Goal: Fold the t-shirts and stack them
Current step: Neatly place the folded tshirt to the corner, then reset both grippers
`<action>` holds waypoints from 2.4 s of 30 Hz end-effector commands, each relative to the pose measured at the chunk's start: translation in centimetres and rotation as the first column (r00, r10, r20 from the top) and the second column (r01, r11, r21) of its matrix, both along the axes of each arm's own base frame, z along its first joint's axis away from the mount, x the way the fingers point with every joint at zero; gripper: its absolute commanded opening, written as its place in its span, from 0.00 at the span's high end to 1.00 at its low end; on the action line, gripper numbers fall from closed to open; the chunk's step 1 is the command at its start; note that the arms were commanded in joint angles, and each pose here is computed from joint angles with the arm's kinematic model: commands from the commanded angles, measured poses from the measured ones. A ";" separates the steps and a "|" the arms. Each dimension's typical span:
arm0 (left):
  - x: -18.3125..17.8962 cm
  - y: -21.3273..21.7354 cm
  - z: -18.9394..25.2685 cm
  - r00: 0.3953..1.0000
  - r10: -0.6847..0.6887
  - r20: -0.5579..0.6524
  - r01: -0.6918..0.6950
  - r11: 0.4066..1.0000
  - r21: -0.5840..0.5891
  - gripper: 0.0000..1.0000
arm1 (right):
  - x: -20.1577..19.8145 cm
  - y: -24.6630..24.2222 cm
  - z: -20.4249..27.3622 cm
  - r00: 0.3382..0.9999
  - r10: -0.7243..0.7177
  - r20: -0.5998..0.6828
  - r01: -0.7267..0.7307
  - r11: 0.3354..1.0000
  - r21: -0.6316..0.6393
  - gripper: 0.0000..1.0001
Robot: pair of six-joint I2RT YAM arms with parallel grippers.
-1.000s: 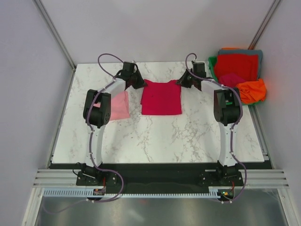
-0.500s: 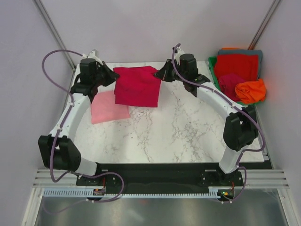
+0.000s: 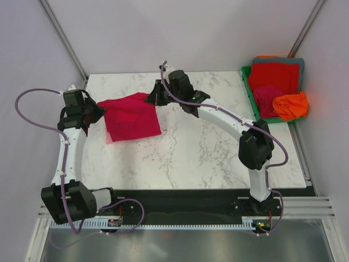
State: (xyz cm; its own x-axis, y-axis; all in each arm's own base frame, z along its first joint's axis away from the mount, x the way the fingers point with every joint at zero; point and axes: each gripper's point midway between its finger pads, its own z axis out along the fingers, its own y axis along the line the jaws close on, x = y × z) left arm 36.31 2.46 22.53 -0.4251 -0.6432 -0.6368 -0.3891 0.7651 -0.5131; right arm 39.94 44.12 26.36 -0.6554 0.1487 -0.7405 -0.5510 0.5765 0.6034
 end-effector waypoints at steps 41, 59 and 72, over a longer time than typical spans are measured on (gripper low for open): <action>11.9 7.0 -12.2 0.983 0.098 -0.158 -0.117 0.986 -0.115 0.29 | 13.9 4.5 -8.9 0.976 -0.213 0.041 0.210 0.976 0.057 0.02; 2.2 -1.8 2.4 0.980 -0.057 0.189 0.064 0.997 -0.031 0.17 | 3.4 -13.6 -4.1 0.953 -0.261 0.155 0.281 0.951 -0.127 0.02; -4.6 -11.9 1.8 0.907 -0.308 0.289 0.316 0.949 0.018 0.19 | -5.2 -25.9 -4.3 0.885 -0.433 0.168 0.456 0.880 -0.133 0.02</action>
State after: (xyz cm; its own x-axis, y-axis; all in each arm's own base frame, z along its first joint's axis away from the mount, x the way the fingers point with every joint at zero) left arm 32.55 -8.86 23.10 -0.4668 -0.5283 -0.7092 -0.0235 0.8091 -0.5872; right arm 36.77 19.57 22.42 -0.4618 0.2780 -0.8423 -0.2896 0.8503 0.4394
